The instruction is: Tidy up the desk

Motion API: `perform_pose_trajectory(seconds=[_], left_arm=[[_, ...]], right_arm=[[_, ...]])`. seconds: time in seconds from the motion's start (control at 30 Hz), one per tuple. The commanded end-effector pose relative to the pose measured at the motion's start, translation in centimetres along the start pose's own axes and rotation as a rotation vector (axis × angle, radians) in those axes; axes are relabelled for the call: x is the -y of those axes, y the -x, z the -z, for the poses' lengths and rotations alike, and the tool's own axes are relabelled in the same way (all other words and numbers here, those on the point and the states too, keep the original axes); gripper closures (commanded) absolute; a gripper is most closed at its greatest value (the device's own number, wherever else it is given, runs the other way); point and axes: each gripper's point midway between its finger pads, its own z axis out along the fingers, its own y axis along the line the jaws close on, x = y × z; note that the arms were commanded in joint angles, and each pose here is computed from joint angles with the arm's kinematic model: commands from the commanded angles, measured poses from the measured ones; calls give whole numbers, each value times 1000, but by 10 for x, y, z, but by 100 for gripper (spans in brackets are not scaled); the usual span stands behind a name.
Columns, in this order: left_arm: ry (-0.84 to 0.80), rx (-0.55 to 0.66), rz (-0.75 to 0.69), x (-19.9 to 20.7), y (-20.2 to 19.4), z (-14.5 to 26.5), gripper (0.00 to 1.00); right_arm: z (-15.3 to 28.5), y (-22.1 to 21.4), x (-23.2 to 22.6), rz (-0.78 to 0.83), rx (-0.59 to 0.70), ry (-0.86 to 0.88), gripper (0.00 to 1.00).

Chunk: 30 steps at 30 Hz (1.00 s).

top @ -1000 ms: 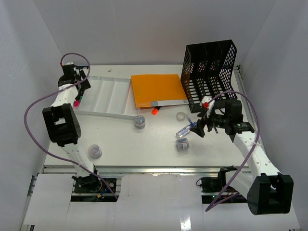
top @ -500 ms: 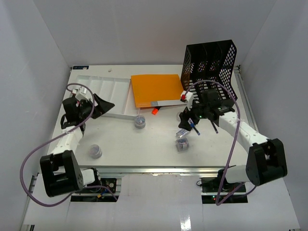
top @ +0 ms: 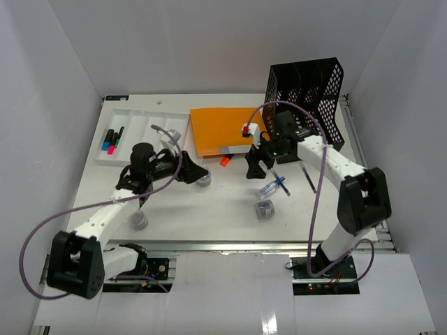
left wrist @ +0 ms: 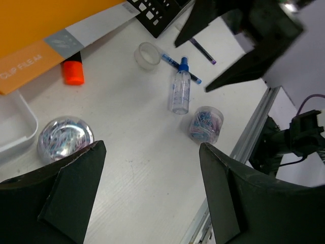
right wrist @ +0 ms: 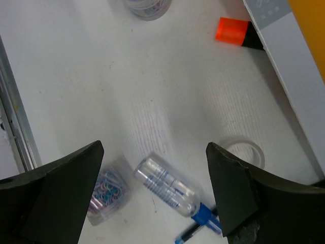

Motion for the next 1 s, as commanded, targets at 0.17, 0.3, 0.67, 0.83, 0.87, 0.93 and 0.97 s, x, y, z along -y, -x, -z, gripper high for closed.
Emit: perform_pose_trajectory(seconds=[0.17,0.3,0.67,0.83,0.87,0.93,0.97], left_arm=[[166,-151,-236,-11,15,-114,29],[304,-253,-315,-32,-3,-152,32],[621,-331,-401,-69,-36,-166,30],[680,-356,-403,-86,-49,-172,24],[691,-348,-406,-88,-46,-174,23],[714,-341,-413,-92,-43,-176,22],[721,-343,-420,-94,-43,-177,22]], right_arm=[[81,-30,-39,108,289,-67,10],[107,-47,-31,66,362,-162,9],[123,-45,-25,29,399,-202,8],[124,-44,-26,34,402,-205,8],[124,-44,-26,33,401,-207,8],[124,-45,-25,34,400,-208,8],[123,-45,-25,31,398,-208,8]])
